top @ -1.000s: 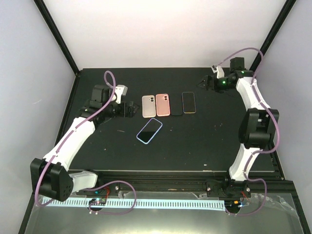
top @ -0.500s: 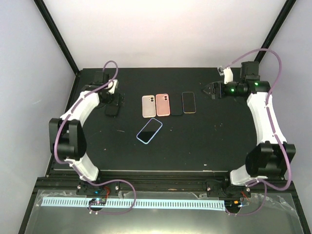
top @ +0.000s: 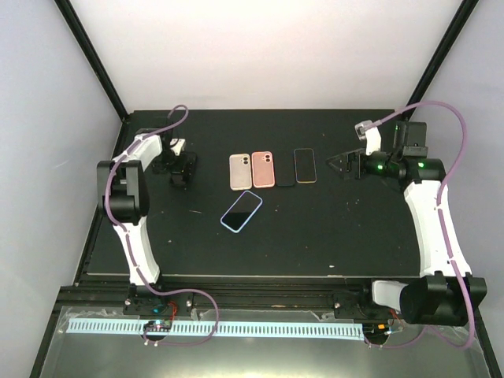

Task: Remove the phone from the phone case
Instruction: Pick up the phone at the center of the board.

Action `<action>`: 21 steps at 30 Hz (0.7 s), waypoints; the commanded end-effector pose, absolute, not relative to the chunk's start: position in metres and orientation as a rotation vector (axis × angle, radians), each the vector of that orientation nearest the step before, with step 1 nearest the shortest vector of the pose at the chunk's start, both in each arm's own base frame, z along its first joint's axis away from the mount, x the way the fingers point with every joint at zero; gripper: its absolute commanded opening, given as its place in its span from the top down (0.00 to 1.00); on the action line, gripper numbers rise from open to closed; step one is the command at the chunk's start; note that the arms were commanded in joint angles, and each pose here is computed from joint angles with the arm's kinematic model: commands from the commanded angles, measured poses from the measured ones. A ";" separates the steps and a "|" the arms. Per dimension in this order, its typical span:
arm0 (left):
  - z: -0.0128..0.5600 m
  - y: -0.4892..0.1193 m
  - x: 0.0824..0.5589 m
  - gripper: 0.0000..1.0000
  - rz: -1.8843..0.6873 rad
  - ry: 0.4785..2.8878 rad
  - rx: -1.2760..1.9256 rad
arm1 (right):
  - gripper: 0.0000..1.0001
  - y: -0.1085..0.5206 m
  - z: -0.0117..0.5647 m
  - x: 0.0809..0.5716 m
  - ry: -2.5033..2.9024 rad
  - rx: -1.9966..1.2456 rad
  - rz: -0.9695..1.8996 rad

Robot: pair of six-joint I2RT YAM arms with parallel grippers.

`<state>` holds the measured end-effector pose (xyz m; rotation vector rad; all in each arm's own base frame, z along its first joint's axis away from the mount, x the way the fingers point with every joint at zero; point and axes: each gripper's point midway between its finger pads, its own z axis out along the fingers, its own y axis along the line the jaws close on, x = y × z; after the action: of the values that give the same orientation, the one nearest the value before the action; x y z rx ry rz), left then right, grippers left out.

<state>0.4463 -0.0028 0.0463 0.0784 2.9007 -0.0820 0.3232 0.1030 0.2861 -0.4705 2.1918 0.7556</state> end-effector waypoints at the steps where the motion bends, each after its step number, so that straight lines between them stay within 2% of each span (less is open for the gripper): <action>1: 0.046 0.003 0.457 0.01 -0.038 2.906 0.102 | 0.00 0.105 0.296 0.319 2.140 -0.470 0.767; 9: 0.025 0.009 0.458 0.01 0.005 2.942 0.052 | 0.00 0.098 0.313 0.326 2.114 -0.474 0.689; 15: 0.013 0.011 0.458 0.14 0.032 2.958 0.046 | 0.00 0.082 0.337 0.348 2.061 -0.456 0.527; 21: 0.000 0.010 0.454 0.25 0.033 2.988 0.080 | 0.00 0.081 0.362 0.368 2.003 -0.453 0.504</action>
<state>0.4510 0.0072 0.0165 0.0636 2.9653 0.0015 0.3494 0.0871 0.3444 -0.4681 2.0545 0.5562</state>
